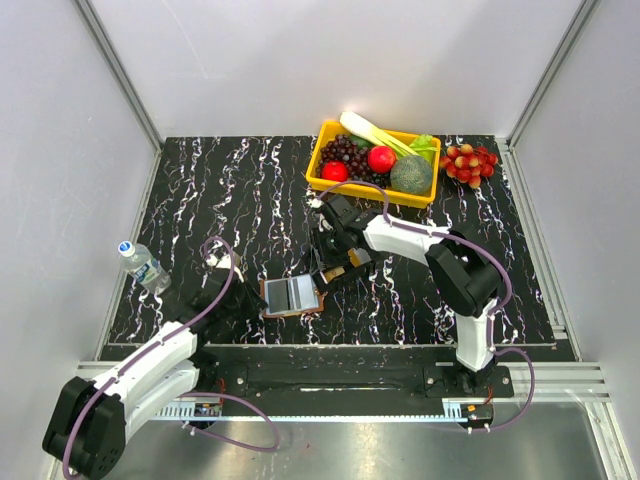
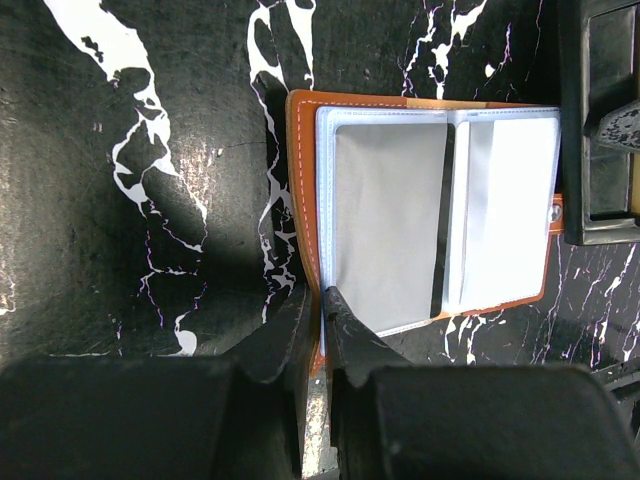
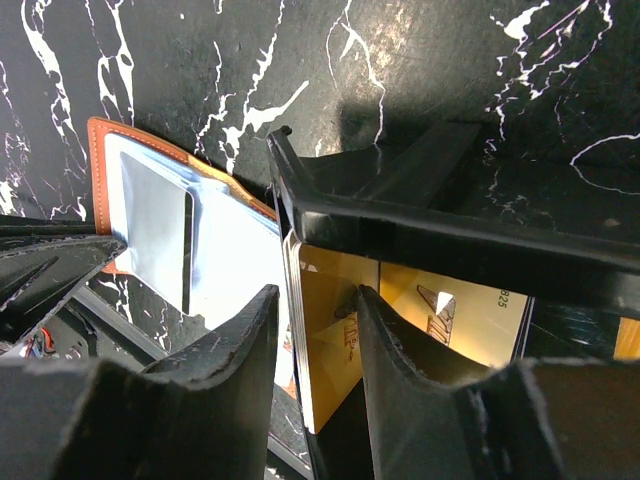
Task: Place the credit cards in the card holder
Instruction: Pick up the credit card from the storage box.
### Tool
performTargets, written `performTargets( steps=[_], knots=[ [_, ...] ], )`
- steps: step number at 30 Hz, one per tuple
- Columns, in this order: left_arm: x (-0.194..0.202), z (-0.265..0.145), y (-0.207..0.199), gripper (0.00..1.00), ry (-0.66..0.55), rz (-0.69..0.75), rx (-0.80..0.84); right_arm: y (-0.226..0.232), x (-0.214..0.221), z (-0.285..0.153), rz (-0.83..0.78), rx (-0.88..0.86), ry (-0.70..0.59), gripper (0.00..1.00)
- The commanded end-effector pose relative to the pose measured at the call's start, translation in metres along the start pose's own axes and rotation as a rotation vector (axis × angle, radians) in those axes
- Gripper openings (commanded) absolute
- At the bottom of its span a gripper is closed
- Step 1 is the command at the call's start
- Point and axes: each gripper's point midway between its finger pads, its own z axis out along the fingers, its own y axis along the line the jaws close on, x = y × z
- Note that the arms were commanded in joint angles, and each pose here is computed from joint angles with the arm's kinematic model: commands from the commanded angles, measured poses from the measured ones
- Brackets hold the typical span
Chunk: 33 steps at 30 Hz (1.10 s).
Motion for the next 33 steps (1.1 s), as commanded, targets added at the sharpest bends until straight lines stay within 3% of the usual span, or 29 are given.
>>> performTargets(
  steps=[1, 33],
  knots=[
    [-0.013, -0.002, -0.018, 0.12, -0.03, 0.017, 0.066, 0.046, -0.024, -0.032, -0.033, -0.143, -0.082, 0.42],
    [-0.012, -0.001, -0.017, 0.11, -0.02, 0.019, 0.064, 0.026, -0.017, -0.017, -0.003, -0.056, -0.049, 0.43]
  ],
)
